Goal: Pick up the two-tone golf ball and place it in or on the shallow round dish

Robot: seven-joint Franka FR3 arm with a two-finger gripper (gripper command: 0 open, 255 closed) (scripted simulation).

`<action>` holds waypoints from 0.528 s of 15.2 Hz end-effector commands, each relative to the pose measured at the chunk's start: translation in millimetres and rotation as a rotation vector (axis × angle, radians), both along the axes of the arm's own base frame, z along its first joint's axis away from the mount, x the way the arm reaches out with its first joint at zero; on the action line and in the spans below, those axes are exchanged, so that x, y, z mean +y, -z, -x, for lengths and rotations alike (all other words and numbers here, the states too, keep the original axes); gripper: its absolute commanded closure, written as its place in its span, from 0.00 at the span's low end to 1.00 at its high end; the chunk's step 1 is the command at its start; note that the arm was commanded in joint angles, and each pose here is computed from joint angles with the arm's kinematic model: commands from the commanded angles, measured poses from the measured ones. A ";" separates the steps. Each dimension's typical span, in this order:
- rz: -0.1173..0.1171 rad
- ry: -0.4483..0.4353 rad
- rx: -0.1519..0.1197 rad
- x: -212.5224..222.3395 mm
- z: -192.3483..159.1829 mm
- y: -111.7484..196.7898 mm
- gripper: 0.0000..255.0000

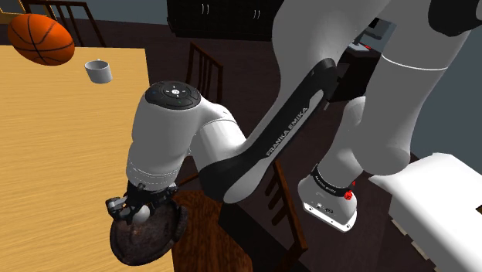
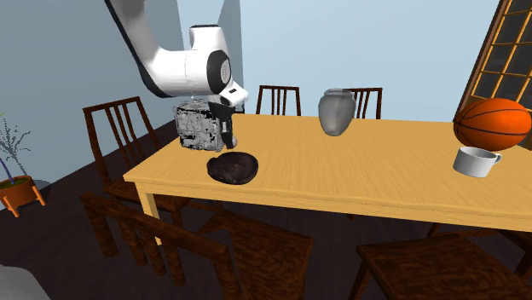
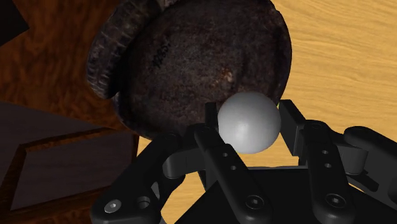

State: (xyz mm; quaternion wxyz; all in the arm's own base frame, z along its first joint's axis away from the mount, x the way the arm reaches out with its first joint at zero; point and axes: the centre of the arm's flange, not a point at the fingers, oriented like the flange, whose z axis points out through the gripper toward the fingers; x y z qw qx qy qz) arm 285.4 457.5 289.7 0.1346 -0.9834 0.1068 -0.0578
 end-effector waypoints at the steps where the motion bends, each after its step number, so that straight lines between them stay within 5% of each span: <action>1: 0.000 0.000 0.000 0.1 1.2 10.4 1.00; 8: 0.000 0.000 0.000 0.1 1.2 20.8 1.00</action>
